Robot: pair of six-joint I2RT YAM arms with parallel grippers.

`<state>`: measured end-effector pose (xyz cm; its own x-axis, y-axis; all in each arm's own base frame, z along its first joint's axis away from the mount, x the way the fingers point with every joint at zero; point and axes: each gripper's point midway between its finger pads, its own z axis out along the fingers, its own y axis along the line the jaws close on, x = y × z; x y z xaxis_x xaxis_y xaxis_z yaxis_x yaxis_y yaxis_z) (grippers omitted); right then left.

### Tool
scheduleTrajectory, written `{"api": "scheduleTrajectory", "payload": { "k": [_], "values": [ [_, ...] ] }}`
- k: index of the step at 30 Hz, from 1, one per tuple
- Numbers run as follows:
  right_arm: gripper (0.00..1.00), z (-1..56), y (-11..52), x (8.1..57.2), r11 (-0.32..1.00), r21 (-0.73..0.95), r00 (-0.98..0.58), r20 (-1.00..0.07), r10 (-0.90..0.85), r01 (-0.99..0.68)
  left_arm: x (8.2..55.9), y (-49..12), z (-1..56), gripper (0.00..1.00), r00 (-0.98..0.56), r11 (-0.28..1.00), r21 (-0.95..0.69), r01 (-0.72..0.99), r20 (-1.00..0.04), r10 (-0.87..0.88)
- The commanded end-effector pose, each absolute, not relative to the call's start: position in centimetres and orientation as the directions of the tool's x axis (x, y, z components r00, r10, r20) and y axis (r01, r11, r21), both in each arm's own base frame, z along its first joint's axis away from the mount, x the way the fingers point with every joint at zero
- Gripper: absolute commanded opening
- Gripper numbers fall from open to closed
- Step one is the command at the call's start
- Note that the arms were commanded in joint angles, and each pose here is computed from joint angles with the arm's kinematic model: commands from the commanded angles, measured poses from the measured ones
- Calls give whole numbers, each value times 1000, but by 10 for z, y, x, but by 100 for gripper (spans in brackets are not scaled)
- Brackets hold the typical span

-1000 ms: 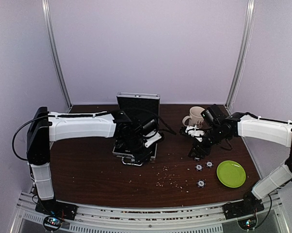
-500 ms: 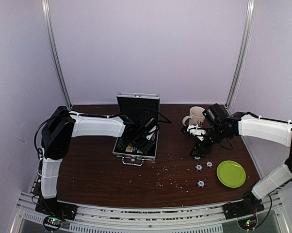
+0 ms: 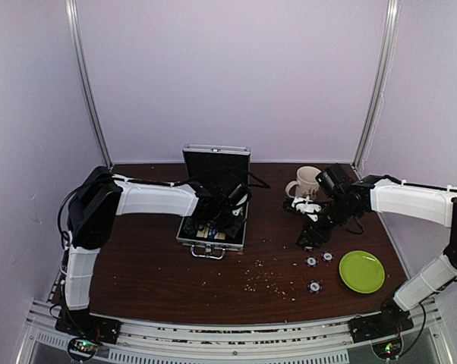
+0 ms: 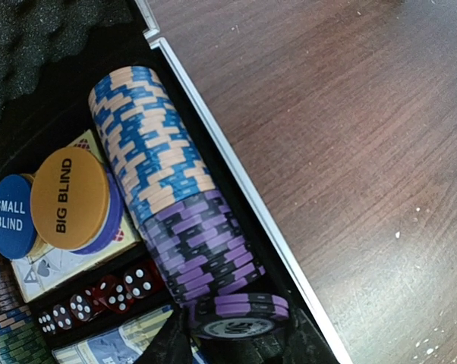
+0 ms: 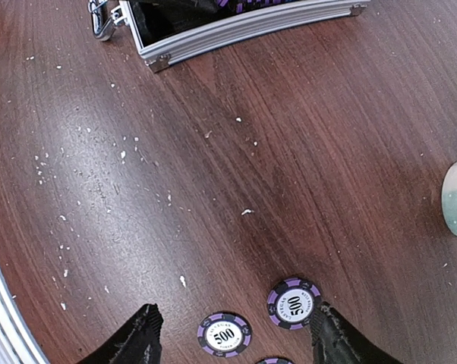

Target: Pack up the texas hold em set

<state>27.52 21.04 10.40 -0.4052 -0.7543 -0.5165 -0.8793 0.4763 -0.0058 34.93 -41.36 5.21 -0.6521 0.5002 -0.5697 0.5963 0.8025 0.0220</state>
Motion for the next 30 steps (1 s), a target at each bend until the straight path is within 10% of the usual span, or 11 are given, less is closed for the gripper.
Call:
{"api": "scheduleTrajectory", "payload": {
  "k": [1, 30],
  "values": [
    [68, 105, 210, 274, 476, 11, -413, -514, -752, -880, 364, -421, 40, 39, -656, 818, 9, 575, -592, 468],
    [68, 102, 212, 272, 464, 37, -417, -504, -756, -885, 348, -415, 129, 64, -581, 782, -56, 621, -703, 411]
  ]
}}
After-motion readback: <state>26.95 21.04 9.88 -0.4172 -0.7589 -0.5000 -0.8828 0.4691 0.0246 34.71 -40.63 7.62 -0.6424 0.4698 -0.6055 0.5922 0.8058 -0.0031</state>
